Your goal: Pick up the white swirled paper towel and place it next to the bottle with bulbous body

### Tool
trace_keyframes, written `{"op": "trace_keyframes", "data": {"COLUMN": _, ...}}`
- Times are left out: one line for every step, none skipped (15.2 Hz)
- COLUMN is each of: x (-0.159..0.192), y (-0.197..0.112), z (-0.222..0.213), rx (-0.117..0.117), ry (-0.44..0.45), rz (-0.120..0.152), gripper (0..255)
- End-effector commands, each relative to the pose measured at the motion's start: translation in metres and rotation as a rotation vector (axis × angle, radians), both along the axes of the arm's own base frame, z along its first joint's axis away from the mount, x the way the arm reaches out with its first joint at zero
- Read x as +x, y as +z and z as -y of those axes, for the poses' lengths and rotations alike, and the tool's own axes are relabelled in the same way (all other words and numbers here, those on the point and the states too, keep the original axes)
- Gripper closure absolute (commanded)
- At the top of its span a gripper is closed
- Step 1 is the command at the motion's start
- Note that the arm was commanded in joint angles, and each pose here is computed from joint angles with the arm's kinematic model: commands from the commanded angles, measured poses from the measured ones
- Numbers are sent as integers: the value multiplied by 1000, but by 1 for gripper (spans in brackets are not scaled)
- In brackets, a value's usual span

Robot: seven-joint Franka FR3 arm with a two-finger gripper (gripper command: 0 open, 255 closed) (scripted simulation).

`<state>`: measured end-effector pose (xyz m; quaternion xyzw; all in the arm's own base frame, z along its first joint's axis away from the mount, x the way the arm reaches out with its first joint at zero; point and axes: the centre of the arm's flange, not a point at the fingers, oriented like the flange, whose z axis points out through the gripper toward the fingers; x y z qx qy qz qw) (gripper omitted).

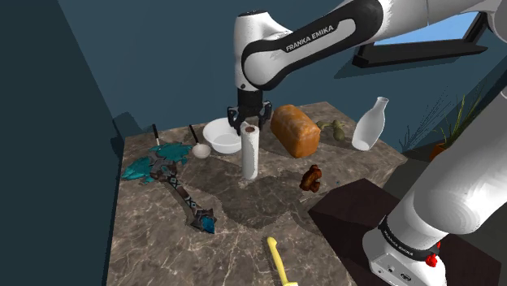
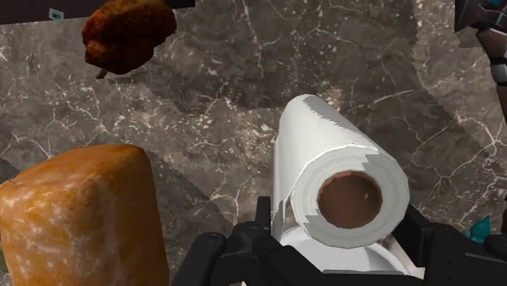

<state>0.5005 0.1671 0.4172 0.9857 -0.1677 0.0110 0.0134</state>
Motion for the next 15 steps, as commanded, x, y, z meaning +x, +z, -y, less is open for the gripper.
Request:
{"op": "trace_keyframes", "data": {"x": 0, "y": 10, "z": 1, "rx": 0, "ry": 0, "rz": 0, "gripper": 255}}
{"op": "trace_keyframes", "data": {"x": 0, "y": 15, "z": 1, "rx": 0, "ry": 0, "rz": 0, "gripper": 255}}
{"op": "trace_keyframes", "data": {"x": 0, "y": 21, "z": 1, "rx": 0, "ry": 0, "rz": 0, "gripper": 255}}
{"op": "trace_keyframes", "data": {"x": 0, "y": 26, "z": 1, "rx": 0, "ry": 0, "rz": 0, "gripper": 255}}
{"op": "trace_keyframes", "data": {"x": 0, "y": 31, "z": 1, "rx": 0, "ry": 0, "rz": 0, "gripper": 255}}
{"op": "trace_keyframes", "data": {"x": 0, "y": 36, "z": 1, "rx": 0, "ry": 0, "rz": 0, "gripper": 255}}
{"op": "trace_keyframes", "data": {"x": 0, "y": 42, "z": 1, "rx": 0, "ry": 0, "rz": 0, "gripper": 255}}
{"op": "trace_keyframes", "data": {"x": 0, "y": 47, "z": 1, "rx": 0, "ry": 0, "rz": 0, "gripper": 255}}
{"op": "trace_keyframes", "data": {"x": 0, "y": 52, "z": 1, "rx": 0, "ry": 0, "rz": 0, "gripper": 255}}
{"op": "trace_keyframes", "data": {"x": 0, "y": 58, "z": 1, "rx": 0, "ry": 0, "rz": 0, "gripper": 255}}
{"op": "trace_keyframes", "data": {"x": 0, "y": 63, "z": 1, "rx": 0, "ry": 0, "rz": 0, "gripper": 255}}
{"op": "trace_keyframes", "data": {"x": 0, "y": 68, "z": 1, "rx": 0, "ry": 0, "rz": 0, "gripper": 255}}
{"op": "trace_keyframes", "data": {"x": 0, "y": 73, "z": 1, "rx": 0, "ry": 0, "rz": 0, "gripper": 255}}
{"op": "trace_keyframes", "data": {"x": 0, "y": 79, "z": 1, "rx": 0, "ry": 0, "rz": 0, "gripper": 255}}
{"op": "trace_keyframes", "data": {"x": 0, "y": 84, "z": 1, "rx": 0, "ry": 0, "rz": 0, "gripper": 255}}
